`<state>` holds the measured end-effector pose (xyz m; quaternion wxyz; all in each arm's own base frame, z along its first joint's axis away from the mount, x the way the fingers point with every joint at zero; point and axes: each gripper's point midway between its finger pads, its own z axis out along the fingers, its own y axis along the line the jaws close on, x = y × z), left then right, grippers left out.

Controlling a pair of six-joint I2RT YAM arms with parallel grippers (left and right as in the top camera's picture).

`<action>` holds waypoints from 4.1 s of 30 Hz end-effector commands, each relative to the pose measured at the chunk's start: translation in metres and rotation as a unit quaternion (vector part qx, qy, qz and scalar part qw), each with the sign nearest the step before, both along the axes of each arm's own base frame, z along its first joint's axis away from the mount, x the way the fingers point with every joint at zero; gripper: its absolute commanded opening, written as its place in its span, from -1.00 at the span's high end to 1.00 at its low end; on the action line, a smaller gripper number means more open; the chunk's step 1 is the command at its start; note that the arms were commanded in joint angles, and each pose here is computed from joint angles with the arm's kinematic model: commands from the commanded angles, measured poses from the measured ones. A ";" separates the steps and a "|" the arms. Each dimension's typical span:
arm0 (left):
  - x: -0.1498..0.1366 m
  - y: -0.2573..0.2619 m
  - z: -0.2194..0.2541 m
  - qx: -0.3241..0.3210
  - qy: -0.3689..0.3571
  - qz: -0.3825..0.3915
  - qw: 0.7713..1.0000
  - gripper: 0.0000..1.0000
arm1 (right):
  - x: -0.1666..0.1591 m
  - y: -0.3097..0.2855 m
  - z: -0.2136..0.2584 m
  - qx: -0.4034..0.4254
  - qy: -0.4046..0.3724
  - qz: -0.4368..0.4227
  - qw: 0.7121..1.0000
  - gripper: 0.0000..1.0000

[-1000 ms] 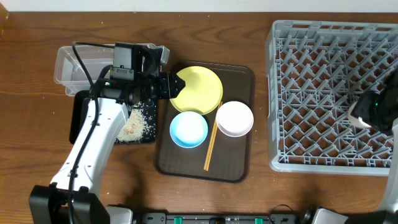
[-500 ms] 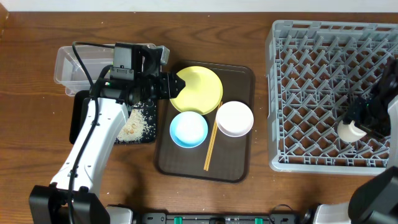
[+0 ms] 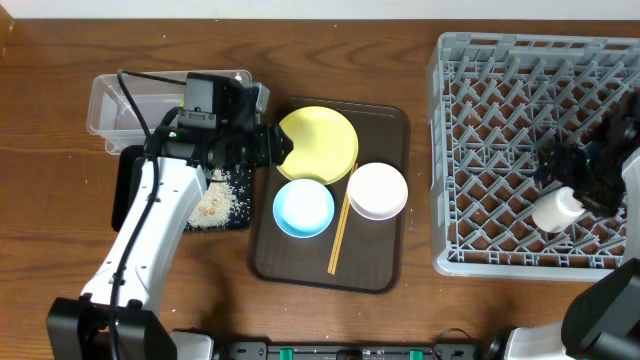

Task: Sort waste into correct bins and load items into the dishwasher rack
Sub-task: 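Reach the right gripper to the pale pink bowl and grasp its rim, then carry the pink bowl to the rack's back edge and stand it upright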

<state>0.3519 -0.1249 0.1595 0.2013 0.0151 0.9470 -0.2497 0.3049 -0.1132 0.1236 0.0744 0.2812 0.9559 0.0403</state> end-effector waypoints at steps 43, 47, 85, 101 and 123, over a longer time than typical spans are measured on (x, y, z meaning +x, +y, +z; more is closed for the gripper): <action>-0.018 0.080 -0.027 0.186 0.068 0.166 0.966 -0.21 | 0.060 0.268 -0.097 -0.026 -0.007 0.507 0.861 0.90; -0.018 0.080 -0.027 0.186 0.068 0.166 0.966 -0.21 | 0.063 0.269 -0.096 -0.027 -0.013 0.507 0.861 0.98; -0.018 0.080 -0.027 0.186 0.068 0.166 0.966 -0.22 | 0.219 0.032 0.088 -0.526 -0.184 0.125 0.821 0.98; -0.018 0.080 -0.027 0.186 0.069 0.166 0.966 -0.22 | 0.230 0.067 0.041 -0.518 -0.161 0.178 0.821 0.97; -0.021 0.081 -0.031 0.188 0.074 0.165 0.965 -0.22 | 0.198 0.101 0.013 -0.478 -0.122 0.189 0.849 0.98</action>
